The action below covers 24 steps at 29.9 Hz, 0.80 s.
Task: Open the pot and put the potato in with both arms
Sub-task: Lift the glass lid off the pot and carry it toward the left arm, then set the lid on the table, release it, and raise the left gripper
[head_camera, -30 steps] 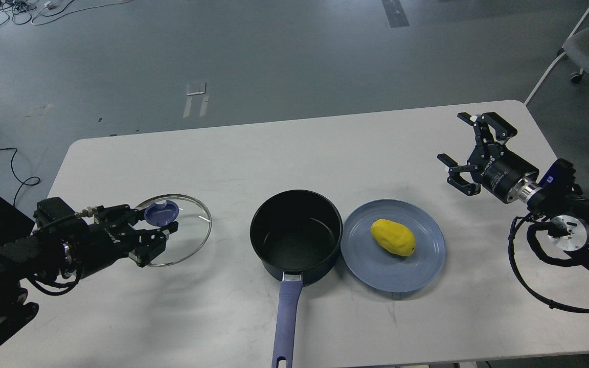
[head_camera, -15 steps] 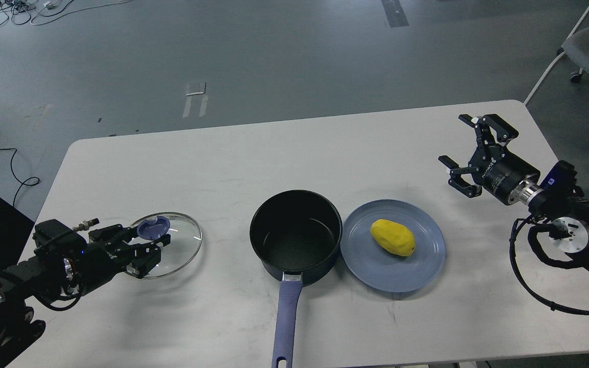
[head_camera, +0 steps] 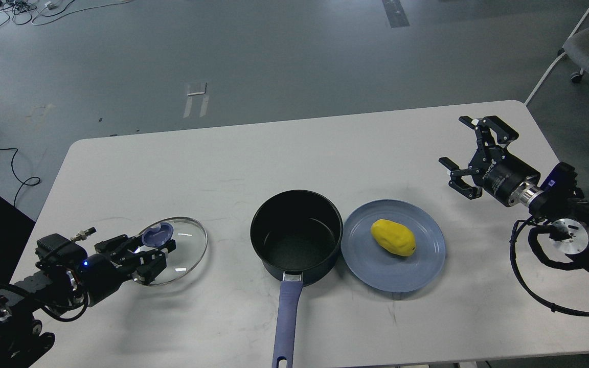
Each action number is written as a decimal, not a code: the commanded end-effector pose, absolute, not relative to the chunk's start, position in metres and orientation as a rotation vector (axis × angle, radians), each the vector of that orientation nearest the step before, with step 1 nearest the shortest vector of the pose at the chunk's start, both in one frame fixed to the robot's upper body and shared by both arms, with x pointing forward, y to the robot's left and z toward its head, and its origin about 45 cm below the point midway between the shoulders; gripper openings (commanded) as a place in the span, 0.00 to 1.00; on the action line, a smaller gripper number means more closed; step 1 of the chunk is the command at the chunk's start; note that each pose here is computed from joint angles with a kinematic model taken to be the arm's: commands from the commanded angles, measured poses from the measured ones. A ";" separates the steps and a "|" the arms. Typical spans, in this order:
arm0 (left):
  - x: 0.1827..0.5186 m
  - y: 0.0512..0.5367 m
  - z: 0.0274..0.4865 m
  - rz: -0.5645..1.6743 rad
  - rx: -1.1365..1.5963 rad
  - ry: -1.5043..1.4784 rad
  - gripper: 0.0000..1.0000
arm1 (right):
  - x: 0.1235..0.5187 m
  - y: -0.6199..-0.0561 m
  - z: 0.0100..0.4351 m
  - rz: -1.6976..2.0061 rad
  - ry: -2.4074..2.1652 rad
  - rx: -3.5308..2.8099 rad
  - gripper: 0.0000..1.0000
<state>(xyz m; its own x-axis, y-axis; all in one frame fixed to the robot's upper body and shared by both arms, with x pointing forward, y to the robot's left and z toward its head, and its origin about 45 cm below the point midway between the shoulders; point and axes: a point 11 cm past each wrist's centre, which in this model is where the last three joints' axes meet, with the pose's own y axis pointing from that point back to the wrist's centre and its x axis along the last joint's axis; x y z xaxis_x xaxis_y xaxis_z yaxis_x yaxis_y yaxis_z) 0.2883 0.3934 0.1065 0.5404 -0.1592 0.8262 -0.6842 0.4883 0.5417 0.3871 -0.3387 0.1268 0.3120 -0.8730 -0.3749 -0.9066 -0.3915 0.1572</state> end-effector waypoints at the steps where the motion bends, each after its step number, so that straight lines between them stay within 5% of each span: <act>1: 0.290 0.392 0.107 0.393 1.035 -0.980 0.88 | 0.387 -0.339 0.127 0.624 1.684 -2.476 1.00; 11: 0.300 0.386 0.118 0.431 1.003 -0.988 0.98 | 0.388 -0.340 0.128 0.618 1.687 -2.475 1.00; 24: 0.394 0.354 0.272 0.815 0.482 -0.527 0.98 | 0.400 -0.356 0.164 0.497 1.667 -2.529 1.00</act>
<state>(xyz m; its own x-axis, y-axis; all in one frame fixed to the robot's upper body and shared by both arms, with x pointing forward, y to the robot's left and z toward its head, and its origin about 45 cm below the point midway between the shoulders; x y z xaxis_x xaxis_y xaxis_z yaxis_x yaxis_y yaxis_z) 0.3846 0.3584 0.2450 0.5119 0.4149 0.7523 -0.7992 0.5510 0.2399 0.3953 -0.3506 0.1460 0.3282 -0.8826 -0.3365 -0.9106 -0.3904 0.1358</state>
